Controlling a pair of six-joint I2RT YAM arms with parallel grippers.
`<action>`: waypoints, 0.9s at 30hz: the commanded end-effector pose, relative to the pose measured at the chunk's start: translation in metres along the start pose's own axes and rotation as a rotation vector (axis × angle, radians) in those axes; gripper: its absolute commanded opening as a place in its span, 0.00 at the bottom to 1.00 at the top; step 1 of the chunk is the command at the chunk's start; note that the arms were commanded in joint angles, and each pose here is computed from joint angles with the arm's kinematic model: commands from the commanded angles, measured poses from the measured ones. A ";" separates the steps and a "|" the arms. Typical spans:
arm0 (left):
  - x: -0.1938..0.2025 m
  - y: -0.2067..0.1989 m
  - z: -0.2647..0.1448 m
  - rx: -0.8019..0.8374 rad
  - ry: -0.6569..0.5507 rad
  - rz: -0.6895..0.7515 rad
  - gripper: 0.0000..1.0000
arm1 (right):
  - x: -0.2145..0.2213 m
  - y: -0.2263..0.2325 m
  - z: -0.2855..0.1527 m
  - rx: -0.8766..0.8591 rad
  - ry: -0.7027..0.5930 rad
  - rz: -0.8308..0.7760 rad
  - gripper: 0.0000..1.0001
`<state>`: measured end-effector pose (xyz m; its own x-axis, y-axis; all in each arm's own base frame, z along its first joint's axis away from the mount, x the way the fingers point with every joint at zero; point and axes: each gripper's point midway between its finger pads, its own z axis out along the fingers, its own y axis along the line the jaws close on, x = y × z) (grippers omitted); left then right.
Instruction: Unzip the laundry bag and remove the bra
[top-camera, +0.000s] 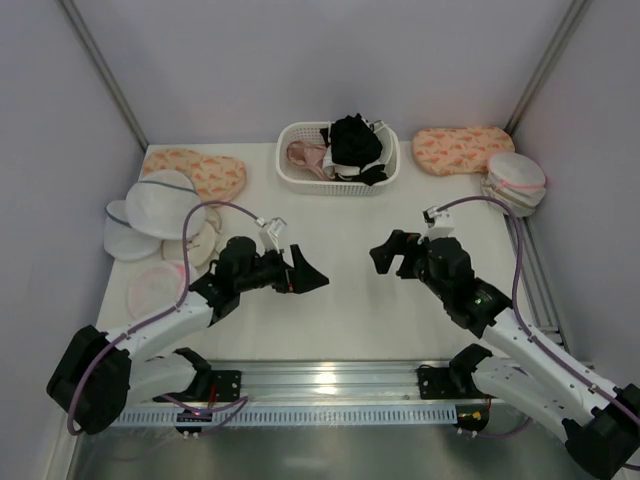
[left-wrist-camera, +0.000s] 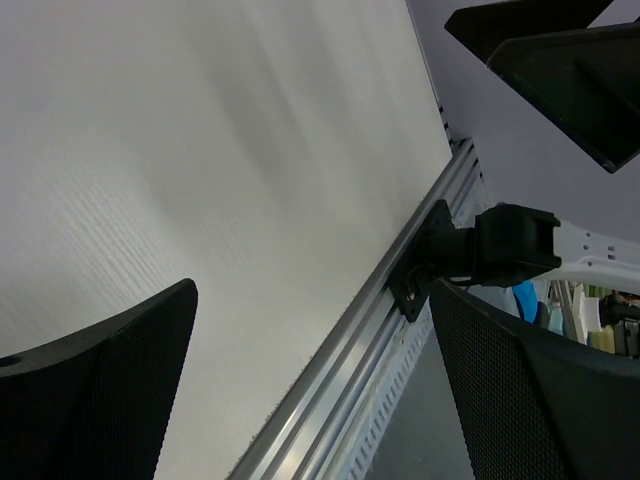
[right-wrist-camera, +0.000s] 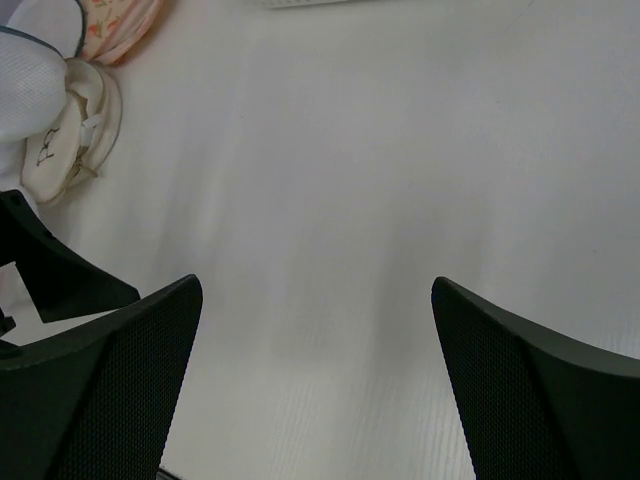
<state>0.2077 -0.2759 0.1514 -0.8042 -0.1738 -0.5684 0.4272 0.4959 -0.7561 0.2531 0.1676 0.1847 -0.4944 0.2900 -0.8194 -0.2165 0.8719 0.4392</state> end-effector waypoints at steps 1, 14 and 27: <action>-0.004 -0.011 0.004 0.061 -0.012 0.019 0.99 | -0.019 -0.003 0.001 0.046 -0.051 -0.006 1.00; 0.003 -0.013 0.004 0.066 0.002 -0.003 0.99 | -0.098 -0.133 0.003 0.571 -0.213 0.193 1.00; 0.019 -0.002 0.004 0.050 0.032 -0.035 0.99 | -0.158 -0.277 0.027 0.651 -0.400 0.540 1.00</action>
<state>0.1946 -0.2793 0.1296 -0.8474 -0.1539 -0.5082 0.3828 0.4862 -0.7855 0.3787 -0.1055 0.1411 -0.1869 0.6805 -0.7085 0.6684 0.6167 0.4159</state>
